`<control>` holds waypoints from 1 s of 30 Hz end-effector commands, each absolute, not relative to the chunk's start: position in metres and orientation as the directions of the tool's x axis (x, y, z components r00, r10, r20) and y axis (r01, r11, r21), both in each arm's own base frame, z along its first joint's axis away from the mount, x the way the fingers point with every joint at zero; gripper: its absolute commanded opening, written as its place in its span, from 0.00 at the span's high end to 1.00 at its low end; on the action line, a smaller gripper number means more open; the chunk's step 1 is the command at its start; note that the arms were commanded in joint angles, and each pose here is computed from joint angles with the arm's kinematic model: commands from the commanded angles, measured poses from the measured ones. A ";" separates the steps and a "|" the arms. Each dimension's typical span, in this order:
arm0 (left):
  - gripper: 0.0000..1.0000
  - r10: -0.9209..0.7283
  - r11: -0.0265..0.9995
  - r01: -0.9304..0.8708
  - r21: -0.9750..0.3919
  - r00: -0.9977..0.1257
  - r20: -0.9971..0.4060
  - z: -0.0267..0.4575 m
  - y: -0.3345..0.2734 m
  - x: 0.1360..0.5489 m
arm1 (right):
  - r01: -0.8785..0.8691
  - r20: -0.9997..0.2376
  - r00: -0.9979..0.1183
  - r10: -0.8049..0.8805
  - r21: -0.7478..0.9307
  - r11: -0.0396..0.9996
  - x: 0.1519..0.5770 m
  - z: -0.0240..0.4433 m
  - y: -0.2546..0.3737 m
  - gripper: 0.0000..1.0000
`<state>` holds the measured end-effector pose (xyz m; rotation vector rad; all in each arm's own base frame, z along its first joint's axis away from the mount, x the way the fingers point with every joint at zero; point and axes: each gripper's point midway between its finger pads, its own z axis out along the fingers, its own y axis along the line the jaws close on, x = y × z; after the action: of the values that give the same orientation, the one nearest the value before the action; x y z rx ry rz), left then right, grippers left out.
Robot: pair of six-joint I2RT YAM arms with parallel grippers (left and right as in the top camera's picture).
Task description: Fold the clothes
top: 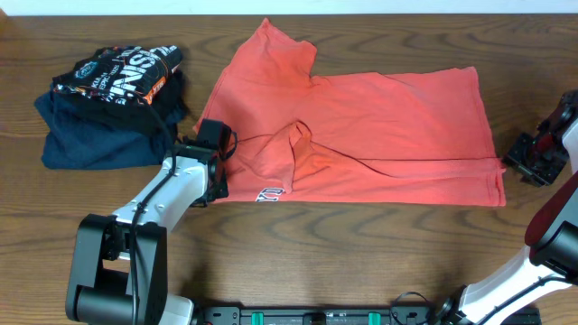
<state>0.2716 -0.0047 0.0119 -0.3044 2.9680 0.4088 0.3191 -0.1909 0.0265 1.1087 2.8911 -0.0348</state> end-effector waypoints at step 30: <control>0.60 -0.166 0.931 -0.185 0.313 -0.982 -0.088 0.011 0.004 0.256 | 0.489 -0.031 -0.866 0.499 0.158 0.858 0.339 0.016 -0.147 0.50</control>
<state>0.2566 0.0003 0.0123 -0.2842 3.0232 0.4628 0.3433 -0.1528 0.0259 0.8185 2.9293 0.1997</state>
